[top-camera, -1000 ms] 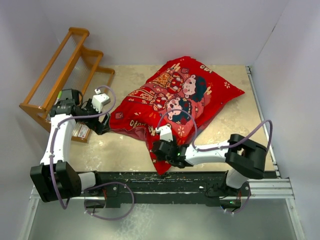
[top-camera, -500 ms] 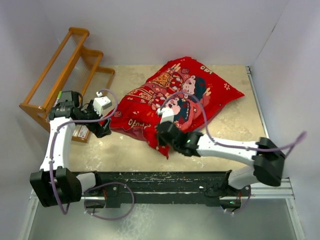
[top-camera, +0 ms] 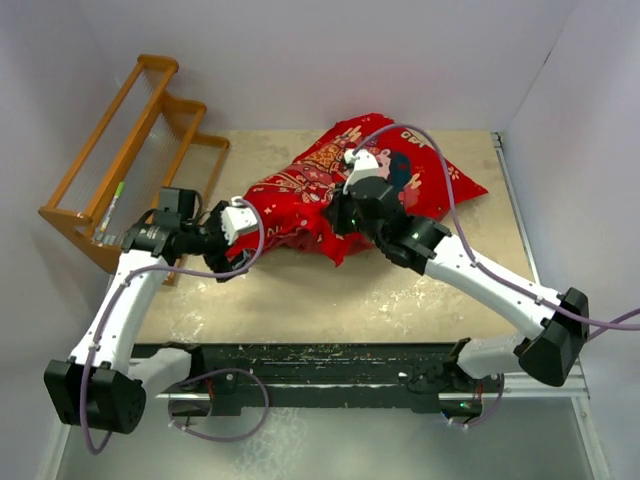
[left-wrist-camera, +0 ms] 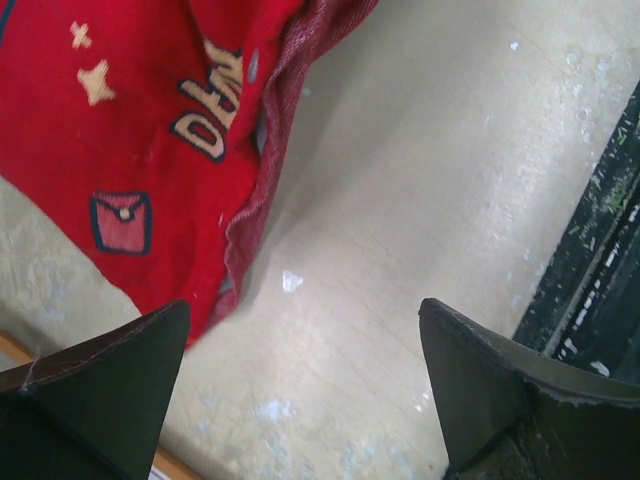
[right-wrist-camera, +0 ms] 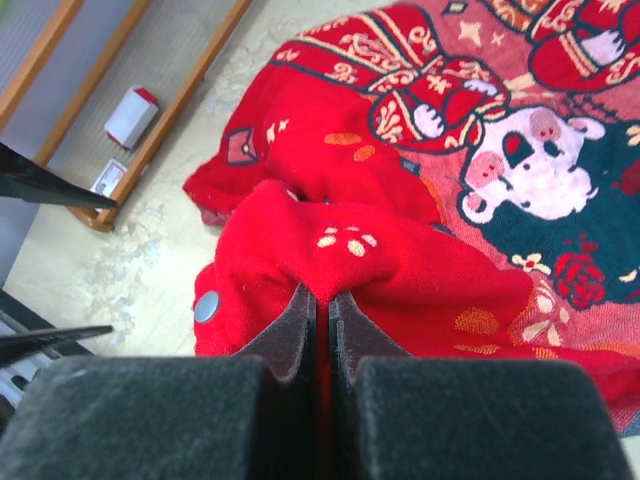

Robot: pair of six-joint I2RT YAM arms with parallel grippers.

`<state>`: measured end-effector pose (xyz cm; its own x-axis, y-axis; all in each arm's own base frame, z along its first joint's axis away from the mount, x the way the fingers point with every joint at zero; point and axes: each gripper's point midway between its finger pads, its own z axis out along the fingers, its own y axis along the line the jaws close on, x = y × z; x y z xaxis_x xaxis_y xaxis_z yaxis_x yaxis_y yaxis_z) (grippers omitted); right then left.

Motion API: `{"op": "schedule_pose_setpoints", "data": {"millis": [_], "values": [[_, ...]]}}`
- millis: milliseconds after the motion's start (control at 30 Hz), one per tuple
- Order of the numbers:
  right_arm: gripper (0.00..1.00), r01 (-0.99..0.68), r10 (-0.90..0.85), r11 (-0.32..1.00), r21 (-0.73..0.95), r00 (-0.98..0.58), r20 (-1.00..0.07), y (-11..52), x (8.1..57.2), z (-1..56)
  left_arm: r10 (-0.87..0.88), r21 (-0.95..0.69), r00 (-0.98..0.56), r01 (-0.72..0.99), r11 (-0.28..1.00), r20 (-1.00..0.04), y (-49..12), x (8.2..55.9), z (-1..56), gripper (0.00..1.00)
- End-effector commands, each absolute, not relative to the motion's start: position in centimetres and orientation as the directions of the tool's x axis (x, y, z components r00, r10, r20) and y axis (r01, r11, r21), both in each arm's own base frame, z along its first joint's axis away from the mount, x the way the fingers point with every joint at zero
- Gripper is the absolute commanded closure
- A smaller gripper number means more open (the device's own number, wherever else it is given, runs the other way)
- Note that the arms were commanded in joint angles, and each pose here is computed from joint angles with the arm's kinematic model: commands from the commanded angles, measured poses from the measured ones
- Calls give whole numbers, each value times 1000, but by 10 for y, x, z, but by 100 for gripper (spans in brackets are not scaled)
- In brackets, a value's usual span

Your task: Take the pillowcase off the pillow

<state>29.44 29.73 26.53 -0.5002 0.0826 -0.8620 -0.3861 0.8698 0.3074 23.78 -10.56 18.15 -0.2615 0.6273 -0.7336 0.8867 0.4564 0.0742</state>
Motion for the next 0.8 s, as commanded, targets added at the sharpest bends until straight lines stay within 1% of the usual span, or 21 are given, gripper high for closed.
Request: {"op": "schedule_pose_setpoints", "data": {"millis": [0, 100, 200, 233, 267, 333, 400, 500, 533, 567, 600, 633, 667, 700, 767], "values": [[100, -454, 163, 824, 338, -383, -909, 300, 310, 340, 634, 159, -167, 892, 424, -755, -132, 268, 192, 1], [100, -454, 175, 826, 334, -356, -918, 293, 313, 360, 684, 194, -137, 903, 384, -717, -157, 284, 184, 1], [100, -448, 191, 830, 332, -332, -924, 284, 311, 376, 706, 243, -123, 886, 395, -697, -174, 316, 180, 1], [100, -443, 195, 832, 334, -331, -923, 281, 309, 378, 702, 242, -126, 883, 401, -701, -178, 326, 183, 2], [100, -436, 197, 834, 337, -335, -921, 278, 307, 377, 699, 234, -129, 886, 399, -703, -182, 334, 185, 12], [100, -424, 199, 836, 348, -356, -913, 272, 302, 366, 669, 201, -121, 902, 383, -733, -193, 341, 200, 24], [100, -399, 190, 846, 353, -393, -900, 265, 295, 345, 621, 133, -112, 933, 335, -776, -199, 330, 211, 35], [100, -357, 191, 860, 365, -438, -879, 252, 284, 314, 601, 120, -72, 955, 273, -796, -204, 314, 210, 48], [100, -350, 194, 860, 371, -448, -873, 249, 280, 307, 602, 131, -63, 953, 272, -796, -203, 313, 207, 50], [100, -345, 197, 859, 378, -458, -867, 247, 277, 300, 605, 139, -62, 950, 279, -794, -202, 313, 203, 51], [100, -343, 202, 857, 384, -463, -863, 245, 274, 296, 607, 147, -62, 946, 289, -792, -201, 315, 200, 48], [100, -338, 205, 856, 390, -470, -859, 243, 272, 292, 611, 148, -64, 945, 291, -789, -201, 315, 197, 40], [100, -337, 207, 856, 393, -473, -857, 242, 270, 290, 611, 139, -70, 947, 288, -789, -201, 314, 194, 29], [100, -336, 209, 855, 395, -474, -855, 241, 269, 290, 609, 135, -66, 951, 278, -790, -203, 312, 194, 21], [100, -342, 206, 852, 396, -476, -855, 242, 269, 291, 609, 145, -39, 957, 251, -792, -210, 310, 194, 10]]}}
